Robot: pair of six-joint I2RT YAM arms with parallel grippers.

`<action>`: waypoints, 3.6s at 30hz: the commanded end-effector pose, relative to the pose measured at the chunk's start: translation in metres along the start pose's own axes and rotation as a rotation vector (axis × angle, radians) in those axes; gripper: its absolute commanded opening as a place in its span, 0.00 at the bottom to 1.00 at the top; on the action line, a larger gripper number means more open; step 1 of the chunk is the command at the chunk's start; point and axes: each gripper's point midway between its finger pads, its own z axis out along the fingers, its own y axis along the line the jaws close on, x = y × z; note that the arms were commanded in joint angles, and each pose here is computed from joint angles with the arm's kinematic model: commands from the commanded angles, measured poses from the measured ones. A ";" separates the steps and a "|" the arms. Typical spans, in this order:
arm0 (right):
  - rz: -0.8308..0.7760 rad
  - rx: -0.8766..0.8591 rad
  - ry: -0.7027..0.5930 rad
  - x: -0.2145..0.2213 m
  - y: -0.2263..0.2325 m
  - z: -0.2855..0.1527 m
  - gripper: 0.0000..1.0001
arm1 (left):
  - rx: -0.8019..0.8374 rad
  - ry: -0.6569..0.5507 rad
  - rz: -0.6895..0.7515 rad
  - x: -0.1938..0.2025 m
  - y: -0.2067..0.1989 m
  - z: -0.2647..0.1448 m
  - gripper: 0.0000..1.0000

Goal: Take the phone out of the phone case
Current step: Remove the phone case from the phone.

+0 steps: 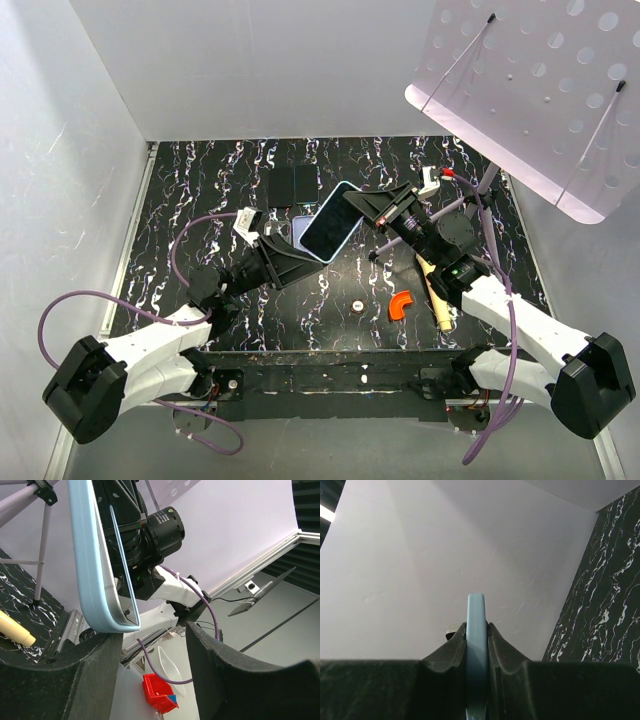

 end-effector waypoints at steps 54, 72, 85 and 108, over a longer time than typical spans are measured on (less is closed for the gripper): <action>-0.080 -0.030 0.411 0.037 0.029 -0.041 0.01 | -0.125 0.119 -0.055 -0.004 0.006 0.013 0.02; -0.060 -0.031 0.261 0.029 0.029 -0.033 0.01 | -0.155 0.035 -0.039 -0.018 0.010 0.016 0.08; 0.357 -0.149 0.386 0.044 0.062 -0.039 0.01 | -0.233 0.062 0.551 -0.030 0.054 0.005 0.00; 0.610 -0.313 0.350 0.030 0.074 -0.052 0.01 | -0.052 0.100 0.682 -0.029 0.031 -0.006 0.00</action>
